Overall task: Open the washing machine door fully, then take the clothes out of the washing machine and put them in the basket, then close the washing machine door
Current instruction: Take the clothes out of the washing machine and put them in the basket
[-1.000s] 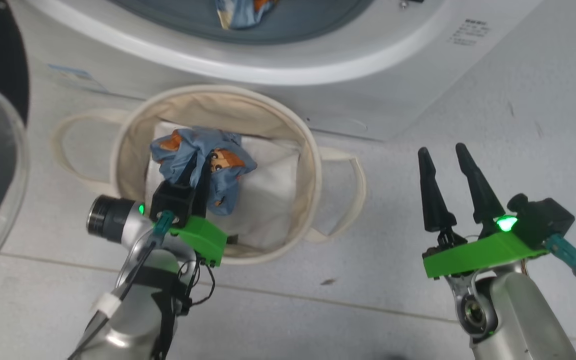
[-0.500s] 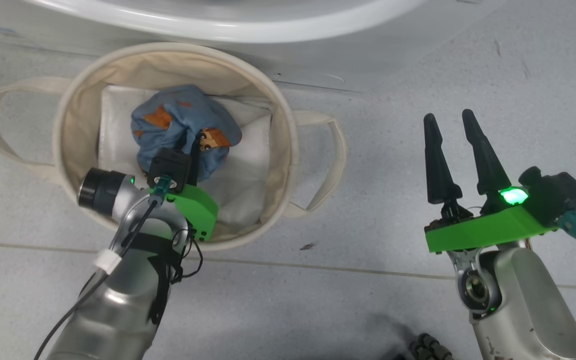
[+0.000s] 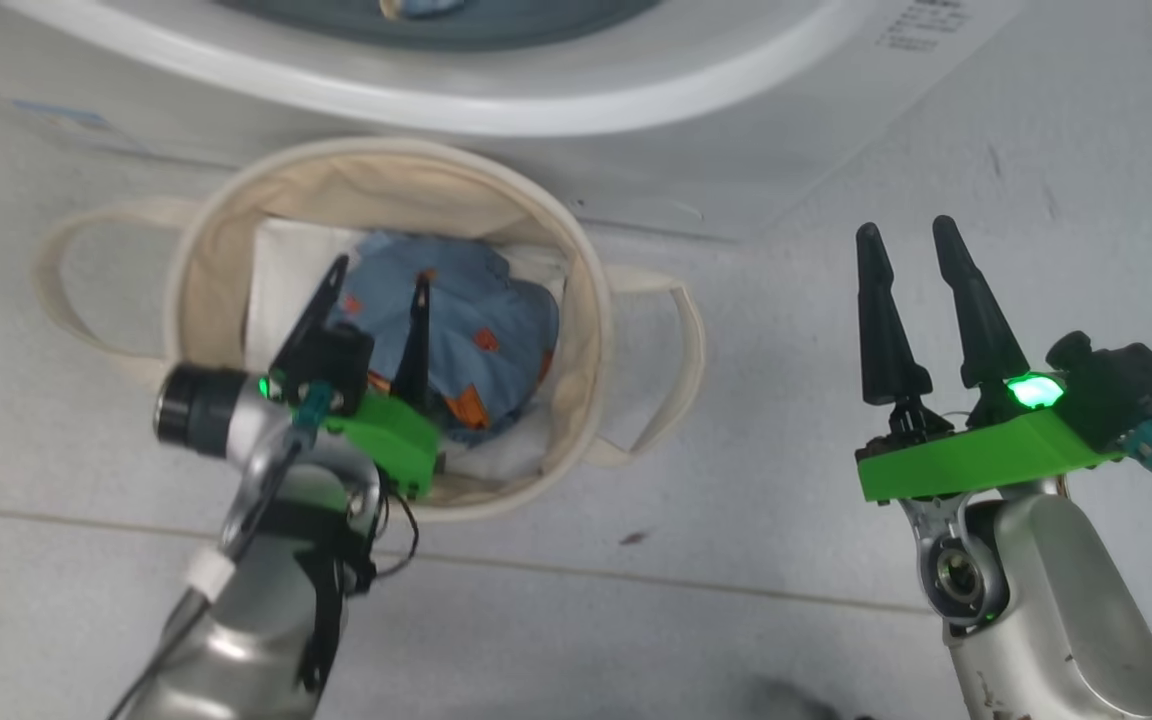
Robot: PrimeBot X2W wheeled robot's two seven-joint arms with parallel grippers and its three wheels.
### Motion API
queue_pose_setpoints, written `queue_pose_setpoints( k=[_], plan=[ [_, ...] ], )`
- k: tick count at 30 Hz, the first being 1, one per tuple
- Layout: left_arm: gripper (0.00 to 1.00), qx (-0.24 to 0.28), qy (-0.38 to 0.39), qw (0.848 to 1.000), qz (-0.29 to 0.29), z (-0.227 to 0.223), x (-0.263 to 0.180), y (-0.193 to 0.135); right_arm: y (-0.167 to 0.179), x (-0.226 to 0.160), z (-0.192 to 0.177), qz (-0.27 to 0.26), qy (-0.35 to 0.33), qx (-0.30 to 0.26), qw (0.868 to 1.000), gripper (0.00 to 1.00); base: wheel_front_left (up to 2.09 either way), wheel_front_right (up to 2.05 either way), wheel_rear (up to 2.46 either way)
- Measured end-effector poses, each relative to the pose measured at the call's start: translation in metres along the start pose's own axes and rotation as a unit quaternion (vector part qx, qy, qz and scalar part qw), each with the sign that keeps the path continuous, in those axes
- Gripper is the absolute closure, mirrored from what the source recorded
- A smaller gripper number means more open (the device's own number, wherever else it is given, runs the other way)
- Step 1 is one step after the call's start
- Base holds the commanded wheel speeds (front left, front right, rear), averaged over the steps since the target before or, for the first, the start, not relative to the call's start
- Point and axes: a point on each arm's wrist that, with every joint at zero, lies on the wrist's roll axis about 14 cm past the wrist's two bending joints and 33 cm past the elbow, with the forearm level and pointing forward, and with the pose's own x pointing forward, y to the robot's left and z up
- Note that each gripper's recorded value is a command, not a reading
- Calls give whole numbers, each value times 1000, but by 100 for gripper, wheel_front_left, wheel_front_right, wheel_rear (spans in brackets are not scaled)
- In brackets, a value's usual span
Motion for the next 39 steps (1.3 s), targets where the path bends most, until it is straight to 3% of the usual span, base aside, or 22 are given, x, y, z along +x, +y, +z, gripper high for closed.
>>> queue_pose_setpoints(
  k=[12,25,39],
  plan=[
    [0,-24,-103,993,53,73,-79,17,42,-25,79,47,-96,-3,994,0,0,0,0],
    [0,-65,-229,964,120,140,-175,42,67,-76,91,69,-105,15,992,0,0,0,0],
    [0,-33,-242,966,81,134,-222,10,53,-120,103,43,-123,11,991,0,0,0,0]
  ],
)
